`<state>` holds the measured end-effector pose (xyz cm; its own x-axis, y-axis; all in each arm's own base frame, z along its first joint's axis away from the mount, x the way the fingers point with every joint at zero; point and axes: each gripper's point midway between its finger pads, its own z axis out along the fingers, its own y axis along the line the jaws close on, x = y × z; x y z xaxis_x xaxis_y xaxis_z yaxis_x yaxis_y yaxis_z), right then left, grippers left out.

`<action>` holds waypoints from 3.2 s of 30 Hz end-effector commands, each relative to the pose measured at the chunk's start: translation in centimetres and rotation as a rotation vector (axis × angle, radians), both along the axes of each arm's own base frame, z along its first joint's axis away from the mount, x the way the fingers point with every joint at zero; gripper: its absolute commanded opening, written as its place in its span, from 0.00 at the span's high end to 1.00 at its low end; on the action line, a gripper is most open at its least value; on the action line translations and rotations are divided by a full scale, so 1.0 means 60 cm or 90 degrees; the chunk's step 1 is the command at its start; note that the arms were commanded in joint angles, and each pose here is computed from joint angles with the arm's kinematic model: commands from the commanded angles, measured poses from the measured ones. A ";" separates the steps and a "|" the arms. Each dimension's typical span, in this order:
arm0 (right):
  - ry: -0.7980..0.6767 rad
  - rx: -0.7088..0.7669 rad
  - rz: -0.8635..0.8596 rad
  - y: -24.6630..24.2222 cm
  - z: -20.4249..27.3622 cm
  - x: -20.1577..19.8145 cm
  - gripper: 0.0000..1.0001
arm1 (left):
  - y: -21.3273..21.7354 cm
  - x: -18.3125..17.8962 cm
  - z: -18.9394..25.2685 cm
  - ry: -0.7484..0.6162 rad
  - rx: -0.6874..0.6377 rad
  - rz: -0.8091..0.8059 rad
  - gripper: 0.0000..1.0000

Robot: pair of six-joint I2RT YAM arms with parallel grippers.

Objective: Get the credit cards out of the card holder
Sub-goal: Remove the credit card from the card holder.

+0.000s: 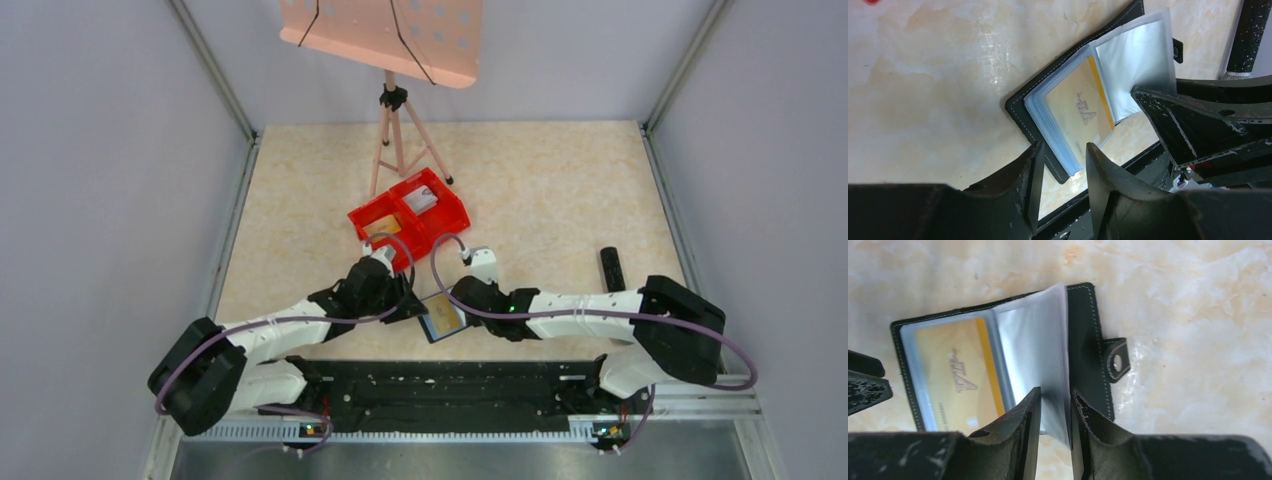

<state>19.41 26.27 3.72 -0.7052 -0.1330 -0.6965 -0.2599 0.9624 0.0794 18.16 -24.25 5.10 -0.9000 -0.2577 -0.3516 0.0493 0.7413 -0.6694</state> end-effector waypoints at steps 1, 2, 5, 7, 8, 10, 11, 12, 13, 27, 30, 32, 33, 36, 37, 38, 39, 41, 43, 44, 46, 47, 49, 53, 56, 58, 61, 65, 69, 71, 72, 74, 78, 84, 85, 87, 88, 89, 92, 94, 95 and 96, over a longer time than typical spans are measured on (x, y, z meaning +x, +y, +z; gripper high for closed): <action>-0.026 0.016 -0.035 -0.021 0.016 0.017 0.74 | -0.040 0.025 0.047 -0.037 -0.060 -0.019 0.59; -0.023 0.016 -0.035 -0.023 0.014 0.017 0.73 | -0.041 0.025 0.046 -0.035 -0.059 -0.020 0.59; -0.017 0.015 -0.035 -0.027 0.009 0.017 0.71 | -0.043 0.026 0.042 -0.031 -0.059 -0.020 0.60; -0.019 0.013 -0.035 -0.028 0.011 0.020 0.71 | -0.045 0.025 0.041 -0.028 -0.060 -0.022 0.60; -0.022 0.014 -0.034 -0.027 0.014 0.020 0.72 | -0.045 0.025 0.041 -0.027 -0.060 -0.022 0.60; -0.027 0.011 -0.038 -0.030 0.020 0.024 0.71 | -0.045 0.025 0.041 -0.027 -0.060 -0.023 0.60; -0.030 0.007 -0.039 -0.031 0.024 0.025 0.71 | -0.046 0.025 0.041 -0.026 -0.061 -0.023 0.60; -0.033 0.004 -0.041 -0.033 0.028 0.027 0.71 | -0.046 0.025 0.041 -0.027 -0.062 -0.023 0.60; -0.034 0.002 -0.043 -0.034 0.030 0.029 0.70 | -0.047 0.024 0.042 -0.027 -0.062 -0.026 0.60; -0.027 -0.053 -0.027 -0.021 0.039 0.042 0.73 | -0.051 0.025 0.043 -0.028 -0.066 -0.032 0.60; -0.024 -0.066 -0.019 -0.015 0.040 0.046 0.84 | -0.050 0.024 0.041 -0.028 -0.064 -0.032 0.61; -0.020 -0.076 -0.015 -0.012 0.038 0.047 0.88 | -0.049 0.022 0.040 -0.027 -0.064 -0.033 0.61; -0.018 -0.079 -0.014 -0.011 0.037 0.048 0.88 | -0.049 0.022 0.039 -0.026 -0.063 -0.033 0.61; -0.010 -0.091 -0.007 -0.007 0.031 0.048 0.88 | -0.050 0.022 0.040 -0.027 -0.066 -0.034 0.61; -0.009 -0.096 -0.007 -0.007 0.030 0.048 0.88 | -0.050 0.022 0.040 -0.027 -0.066 -0.034 0.61; -0.009 -0.103 -0.007 -0.008 0.029 0.049 0.87 | -0.050 0.022 0.041 -0.030 -0.066 -0.034 0.61; -0.009 -0.111 -0.008 -0.010 0.029 0.050 0.87 | -0.050 0.023 0.042 -0.030 -0.066 -0.035 0.61; -0.010 -0.130 -0.014 -0.014 0.027 0.053 0.86 | -0.050 0.023 0.041 -0.031 -0.064 -0.036 0.61; -0.007 -0.157 -0.019 -0.023 0.023 0.055 0.84 | -0.050 0.022 0.039 -0.029 -0.063 -0.037 0.61; -0.006 -0.167 -0.019 -0.024 0.021 0.055 0.83 | -0.050 0.022 0.039 -0.028 -0.063 -0.038 0.61; -0.003 -0.178 -0.019 -0.024 0.018 0.056 0.79 | -0.049 0.021 0.038 -0.028 -0.062 -0.038 0.61; -0.001 -0.181 -0.017 -0.024 0.017 0.056 0.77 | -0.049 0.021 0.038 -0.028 -0.062 -0.038 0.61; 0.000 -0.188 -0.015 -0.023 0.015 0.056 0.75 | -0.049 0.021 0.039 -0.030 -0.063 -0.038 0.61; -0.008 -0.210 -0.024 -0.026 0.019 0.061 0.78 | -0.046 0.020 0.039 -0.031 -0.062 -0.036 0.61; -0.012 -0.213 -0.019 -0.020 0.022 0.063 0.92 | -0.044 0.017 0.037 -0.032 -0.061 -0.035 0.61; -0.011 -0.211 -0.014 -0.013 0.023 0.064 1.00 | -0.041 0.016 0.035 -0.032 -0.059 -0.033 0.62; -0.002 -0.187 0.001 0.005 0.021 0.062 1.00 | -0.039 0.015 0.034 -0.032 -0.058 -0.032 0.61; 0.010 -0.140 0.019 0.024 0.013 0.054 1.00 | -0.035 0.014 0.031 -0.031 -0.051 -0.029 0.61; 0.020 -0.046 0.048 0.047 0.023 0.045 1.00 | -0.029 0.012 0.027 -0.031 -0.041 -0.026 0.62; 0.024 0.004 0.065 0.055 0.029 0.042 0.95 | -0.026 0.010 0.024 -0.030 -0.037 -0.024 0.63; 0.031 0.029 0.066 0.054 0.030 0.042 0.92 | -0.024 0.010 0.022 -0.028 -0.035 -0.023 0.63; 0.048 0.087 0.077 0.058 0.030 0.040 0.89 | -0.021 0.007 0.018 -0.027 -0.030 -0.021 0.65; 0.062 0.167 0.106 0.060 0.034 0.036 0.84 | -0.013 0.005 0.005 -0.021 -0.018 -0.015 0.70; 0.091 0.290 0.173 0.070 0.047 0.027 0.81 | -0.018 0.005 0.001 -0.016 -0.021 -0.020 0.79; 0.095 0.305 0.186 0.073 0.049 0.025 0.80 | -0.019 0.006 0.000 -0.017 -0.020 -0.020 0.81; 0.103 0.328 0.198 0.075 0.050 0.024 0.81 | -0.019 0.008 -0.005 -0.014 -0.014 -0.019 0.84; 0.104 0.339 0.203 0.077 0.052 0.024 0.81 | -0.018 0.008 -0.008 -0.011 -0.010 -0.019 0.86; 0.109 0.350 0.206 0.079 0.052 0.023 0.80 | -0.018 0.008 -0.014 -0.007 -0.005 -0.020 0.88; 0.123 0.370 0.209 0.078 0.048 0.026 0.81 | -0.020 0.006 -0.024 0.003 -0.002 -0.023 0.90; 0.132 0.377 0.212 0.077 0.043 0.025 0.81 | -0.021 0.007 -0.027 0.006 -0.001 -0.023 0.92; 0.136 0.378 0.213 0.077 0.039 0.025 0.82 | -0.022 0.008 -0.028 0.008 0.000 -0.024 0.92; 0.141 0.379 0.213 0.076 0.037 0.025 0.82 | -0.022 0.008 -0.029 0.009 0.001 -0.023 0.93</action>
<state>20.73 29.76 4.87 -0.8313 -0.0194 -0.5555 -0.4155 0.6856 0.5978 17.82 -24.78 2.74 -0.9251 -0.2235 -0.3070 0.0334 0.7574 -0.6521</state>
